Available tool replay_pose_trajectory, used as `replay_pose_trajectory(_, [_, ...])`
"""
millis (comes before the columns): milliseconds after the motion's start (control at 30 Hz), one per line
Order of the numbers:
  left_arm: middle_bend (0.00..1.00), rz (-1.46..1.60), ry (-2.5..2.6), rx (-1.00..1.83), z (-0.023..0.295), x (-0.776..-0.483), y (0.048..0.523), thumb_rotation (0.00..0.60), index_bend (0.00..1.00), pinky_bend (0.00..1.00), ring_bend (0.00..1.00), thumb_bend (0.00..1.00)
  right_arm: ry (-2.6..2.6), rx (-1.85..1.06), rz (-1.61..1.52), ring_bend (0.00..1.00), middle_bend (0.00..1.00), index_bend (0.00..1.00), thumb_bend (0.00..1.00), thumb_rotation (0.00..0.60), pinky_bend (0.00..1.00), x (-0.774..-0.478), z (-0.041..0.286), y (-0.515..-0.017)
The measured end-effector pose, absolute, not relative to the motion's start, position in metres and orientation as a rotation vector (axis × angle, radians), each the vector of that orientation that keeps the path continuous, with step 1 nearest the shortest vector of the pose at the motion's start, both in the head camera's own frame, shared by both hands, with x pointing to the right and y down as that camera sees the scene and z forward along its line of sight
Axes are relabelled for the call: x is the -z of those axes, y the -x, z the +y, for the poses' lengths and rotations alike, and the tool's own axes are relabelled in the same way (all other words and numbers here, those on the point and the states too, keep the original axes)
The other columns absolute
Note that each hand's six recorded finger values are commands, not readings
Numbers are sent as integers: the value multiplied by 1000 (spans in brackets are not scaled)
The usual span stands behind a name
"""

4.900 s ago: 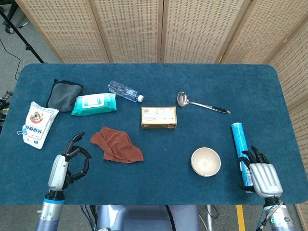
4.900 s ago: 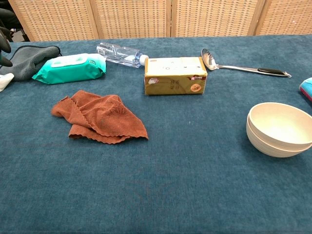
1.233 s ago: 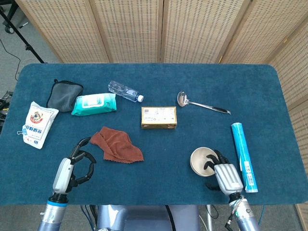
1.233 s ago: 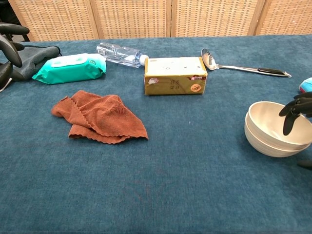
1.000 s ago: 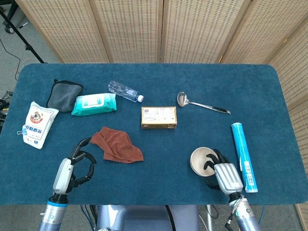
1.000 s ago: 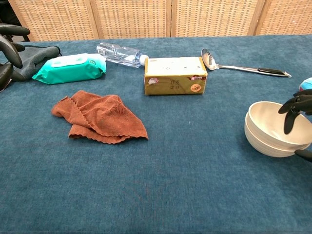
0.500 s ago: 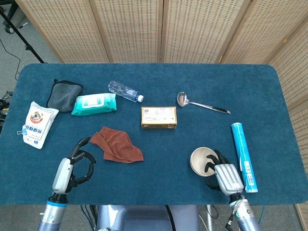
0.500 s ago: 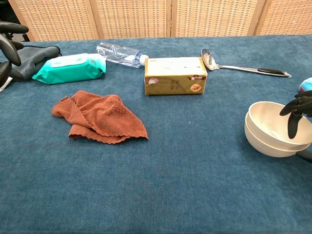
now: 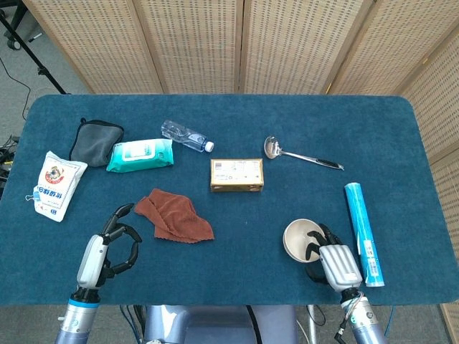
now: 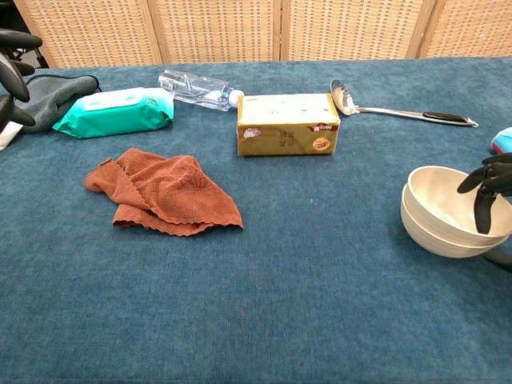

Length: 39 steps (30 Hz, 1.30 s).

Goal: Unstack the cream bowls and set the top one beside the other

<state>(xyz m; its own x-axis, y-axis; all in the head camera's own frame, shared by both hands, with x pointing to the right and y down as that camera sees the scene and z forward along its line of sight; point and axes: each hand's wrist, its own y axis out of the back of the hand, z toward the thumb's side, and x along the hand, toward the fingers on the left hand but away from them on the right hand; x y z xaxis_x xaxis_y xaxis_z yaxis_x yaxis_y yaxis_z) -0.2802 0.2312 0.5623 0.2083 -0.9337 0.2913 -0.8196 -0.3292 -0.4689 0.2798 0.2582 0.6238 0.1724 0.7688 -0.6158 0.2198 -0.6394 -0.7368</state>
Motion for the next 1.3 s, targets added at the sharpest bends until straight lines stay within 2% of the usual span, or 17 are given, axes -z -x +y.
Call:
replay_pose_trajectory(800, [168,1679,2275,786,231,-562,280,600,560,350,157,498,1971,-1459,-958,61,262,609,400,600,218,-626,260,-277])
replay_pose_trajectory(1300, [168,1680,2276,787,231,-562,280,600,560,350,157,498,1953,-1425,-964,64,264,627,401,600,225,-623,251,-273])
